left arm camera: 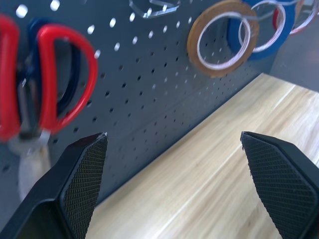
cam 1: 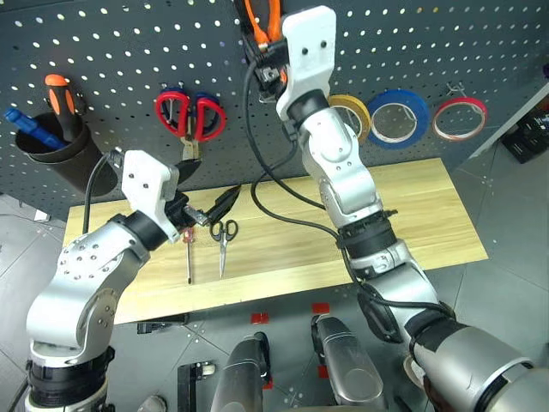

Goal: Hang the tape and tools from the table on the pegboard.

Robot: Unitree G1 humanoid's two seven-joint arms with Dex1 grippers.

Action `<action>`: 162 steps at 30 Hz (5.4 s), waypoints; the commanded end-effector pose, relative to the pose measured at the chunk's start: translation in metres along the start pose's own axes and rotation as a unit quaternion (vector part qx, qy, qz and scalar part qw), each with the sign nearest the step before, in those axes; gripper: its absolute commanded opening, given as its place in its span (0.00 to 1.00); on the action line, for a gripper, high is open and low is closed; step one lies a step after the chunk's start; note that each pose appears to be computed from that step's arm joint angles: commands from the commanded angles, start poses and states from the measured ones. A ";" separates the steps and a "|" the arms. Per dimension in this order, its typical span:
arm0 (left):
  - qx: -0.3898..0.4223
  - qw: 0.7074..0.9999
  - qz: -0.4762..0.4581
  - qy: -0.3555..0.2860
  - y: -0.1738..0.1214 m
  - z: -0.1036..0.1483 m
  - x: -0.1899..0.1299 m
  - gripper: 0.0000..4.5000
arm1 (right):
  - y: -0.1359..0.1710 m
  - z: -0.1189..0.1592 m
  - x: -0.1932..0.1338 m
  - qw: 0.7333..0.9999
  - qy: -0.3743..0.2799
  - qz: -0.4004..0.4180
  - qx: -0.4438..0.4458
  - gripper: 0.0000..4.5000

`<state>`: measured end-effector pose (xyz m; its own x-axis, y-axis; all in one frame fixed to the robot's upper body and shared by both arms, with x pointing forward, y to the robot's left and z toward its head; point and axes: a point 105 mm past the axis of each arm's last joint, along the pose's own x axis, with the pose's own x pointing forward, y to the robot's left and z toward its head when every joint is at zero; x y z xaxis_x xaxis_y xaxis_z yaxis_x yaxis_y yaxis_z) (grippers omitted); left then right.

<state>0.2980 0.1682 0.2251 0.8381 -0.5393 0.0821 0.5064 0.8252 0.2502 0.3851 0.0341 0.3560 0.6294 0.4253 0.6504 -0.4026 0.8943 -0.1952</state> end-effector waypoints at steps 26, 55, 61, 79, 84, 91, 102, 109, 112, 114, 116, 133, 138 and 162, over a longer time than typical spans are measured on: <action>-0.021 0.996 0.072 0.044 0.015 -0.028 0.020 1.00 | -0.009 -0.078 -0.039 0.989 0.144 -0.021 0.009 0.85; -0.149 0.897 0.224 0.352 -0.015 -0.183 0.010 1.00 | 0.034 -0.042 -0.186 0.854 0.344 0.363 0.146 0.99; -0.129 0.880 0.226 0.397 -0.014 -0.199 0.008 1.00 | 0.039 -0.047 -0.198 0.824 0.386 0.387 0.151 0.99; -0.183 0.847 0.184 0.464 -0.028 -0.243 0.006 0.55 | 0.029 -0.051 -0.198 0.804 0.420 0.379 0.183 1.00; -0.183 0.844 0.184 0.469 -0.029 -0.248 0.004 0.23 | 0.022 -0.052 -0.196 0.800 0.433 0.363 0.203 1.00; -0.193 0.854 0.187 0.446 -0.030 -0.246 0.003 0.08 | 0.022 -0.052 -0.193 0.803 0.432 0.355 0.209 1.00; -0.079 0.955 0.205 0.198 -0.020 -0.151 0.009 0.08 | 0.015 -0.023 -0.186 0.865 0.276 0.420 0.006 1.00; 0.001 0.968 0.229 0.103 -0.027 -0.098 -0.007 0.08 | 0.011 -0.006 -0.183 0.871 0.230 0.435 -0.007 1.00; 0.065 0.965 0.248 0.057 -0.019 -0.069 -0.012 0.08 | 0.006 0.001 -0.178 0.878 0.223 0.424 0.018 1.00; 0.105 0.960 0.257 0.025 -0.013 -0.047 -0.014 0.08 | 0.002 0.003 -0.173 0.884 0.218 0.414 0.018 1.00; 0.124 0.954 0.273 -0.002 -0.006 -0.028 -0.015 0.08 | -0.003 0.003 -0.168 0.890 0.214 0.402 0.015 1.00; 0.188 0.938 0.288 -0.043 0.017 0.009 -0.001 0.08 | -0.007 0.007 -0.144 0.905 0.182 0.385 0.017 1.00; 0.180 0.942 0.284 -0.021 0.027 -0.003 0.010 0.08 | -0.004 0.010 -0.138 0.904 0.169 0.393 0.014 1.00; -0.088 0.913 0.314 0.247 0.050 -0.139 -0.036 0.99 | 0.038 -0.032 -0.166 0.867 0.327 0.357 0.117 1.00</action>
<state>0.3211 0.2446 0.1035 0.9515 0.1566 -0.2647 -0.1115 0.9777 0.1778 0.2977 -0.0080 0.2125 0.4011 0.9057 -0.1371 -0.9090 0.3750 -0.1819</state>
